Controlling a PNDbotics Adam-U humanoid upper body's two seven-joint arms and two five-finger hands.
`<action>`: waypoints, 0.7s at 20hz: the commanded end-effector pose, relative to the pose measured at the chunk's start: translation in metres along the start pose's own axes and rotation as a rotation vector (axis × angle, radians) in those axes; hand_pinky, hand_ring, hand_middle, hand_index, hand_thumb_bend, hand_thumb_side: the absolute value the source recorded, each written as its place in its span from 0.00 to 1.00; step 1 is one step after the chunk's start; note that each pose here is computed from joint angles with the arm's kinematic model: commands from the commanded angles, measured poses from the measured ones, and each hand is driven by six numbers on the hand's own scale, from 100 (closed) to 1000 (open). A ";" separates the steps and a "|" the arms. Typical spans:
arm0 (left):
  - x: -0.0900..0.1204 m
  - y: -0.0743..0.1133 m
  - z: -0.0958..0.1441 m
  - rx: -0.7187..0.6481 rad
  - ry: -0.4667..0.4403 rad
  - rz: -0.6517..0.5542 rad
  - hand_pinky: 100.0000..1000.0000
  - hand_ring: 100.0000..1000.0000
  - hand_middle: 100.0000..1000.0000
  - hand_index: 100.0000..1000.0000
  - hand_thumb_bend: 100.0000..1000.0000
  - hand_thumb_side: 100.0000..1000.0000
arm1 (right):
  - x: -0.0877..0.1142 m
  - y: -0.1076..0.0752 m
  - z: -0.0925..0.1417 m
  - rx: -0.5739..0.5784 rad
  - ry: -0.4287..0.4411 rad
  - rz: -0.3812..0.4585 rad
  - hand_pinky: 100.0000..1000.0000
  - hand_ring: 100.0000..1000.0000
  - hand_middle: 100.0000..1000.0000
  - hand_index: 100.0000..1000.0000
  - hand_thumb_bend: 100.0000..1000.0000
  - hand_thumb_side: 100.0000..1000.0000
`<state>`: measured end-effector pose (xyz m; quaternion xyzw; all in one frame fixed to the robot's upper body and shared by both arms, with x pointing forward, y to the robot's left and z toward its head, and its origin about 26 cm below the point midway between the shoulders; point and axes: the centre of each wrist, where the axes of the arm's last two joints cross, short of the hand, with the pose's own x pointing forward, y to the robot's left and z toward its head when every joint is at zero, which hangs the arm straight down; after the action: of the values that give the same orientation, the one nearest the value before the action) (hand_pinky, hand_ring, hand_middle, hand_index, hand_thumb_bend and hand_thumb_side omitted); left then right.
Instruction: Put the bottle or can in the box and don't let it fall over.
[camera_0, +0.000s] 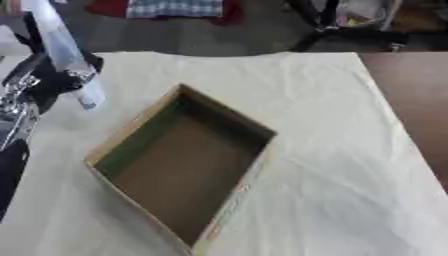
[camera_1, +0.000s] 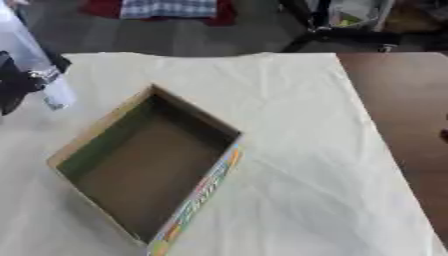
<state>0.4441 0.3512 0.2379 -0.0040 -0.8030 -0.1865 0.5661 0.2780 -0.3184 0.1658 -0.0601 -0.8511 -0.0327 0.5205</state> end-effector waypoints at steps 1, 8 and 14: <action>0.033 0.013 -0.003 0.012 -0.059 -0.022 1.00 0.74 0.51 0.01 0.13 0.00 | 0.011 -0.004 -0.003 0.005 -0.034 0.018 0.98 1.00 1.00 0.79 0.00 0.43; 0.075 -0.017 -0.018 -0.072 -0.121 0.034 1.00 0.75 0.51 0.01 0.07 0.00 | 0.013 -0.008 -0.004 -0.010 -0.040 0.014 0.98 1.00 1.00 0.79 0.00 0.42; 0.103 -0.062 -0.024 -0.208 -0.191 0.057 1.00 0.76 0.51 0.01 0.04 0.00 | 0.014 -0.012 -0.004 -0.037 -0.040 0.014 0.98 1.00 1.00 0.79 0.00 0.42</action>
<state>0.4235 0.2745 0.3003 -0.0970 -0.8181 -0.2362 0.5153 0.2759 -0.3260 0.1673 -0.0671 -0.8514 -0.0523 0.5176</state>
